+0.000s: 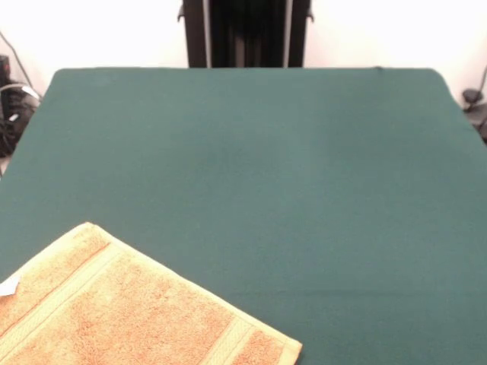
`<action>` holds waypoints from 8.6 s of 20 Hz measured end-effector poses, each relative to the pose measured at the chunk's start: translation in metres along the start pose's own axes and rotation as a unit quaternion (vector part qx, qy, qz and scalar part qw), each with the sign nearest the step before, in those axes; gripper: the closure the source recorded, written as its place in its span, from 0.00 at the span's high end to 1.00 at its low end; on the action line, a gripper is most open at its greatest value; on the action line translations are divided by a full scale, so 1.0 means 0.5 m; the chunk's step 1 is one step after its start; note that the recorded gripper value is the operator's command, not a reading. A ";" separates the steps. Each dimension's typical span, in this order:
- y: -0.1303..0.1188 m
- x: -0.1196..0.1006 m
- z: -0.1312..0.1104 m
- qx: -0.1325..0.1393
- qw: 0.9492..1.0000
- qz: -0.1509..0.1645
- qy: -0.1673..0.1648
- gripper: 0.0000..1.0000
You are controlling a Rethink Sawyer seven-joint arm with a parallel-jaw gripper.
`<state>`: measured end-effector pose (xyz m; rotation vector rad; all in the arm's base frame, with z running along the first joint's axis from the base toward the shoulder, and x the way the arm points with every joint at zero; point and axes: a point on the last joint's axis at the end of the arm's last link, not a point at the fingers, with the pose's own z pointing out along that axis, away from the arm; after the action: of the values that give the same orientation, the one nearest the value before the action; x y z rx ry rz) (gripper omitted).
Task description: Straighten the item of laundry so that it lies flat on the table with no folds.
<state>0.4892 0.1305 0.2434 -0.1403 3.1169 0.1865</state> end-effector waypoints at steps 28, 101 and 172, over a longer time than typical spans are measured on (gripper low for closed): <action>0.002 0.011 0.002 0.000 1.000 -0.005 0.016 1.00; 0.001 0.013 0.003 0.002 1.000 -0.007 0.016 1.00; -0.053 -0.220 0.493 0.010 0.988 -0.079 0.131 1.00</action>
<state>0.6038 0.1438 -0.0020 -0.4456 3.3442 0.1459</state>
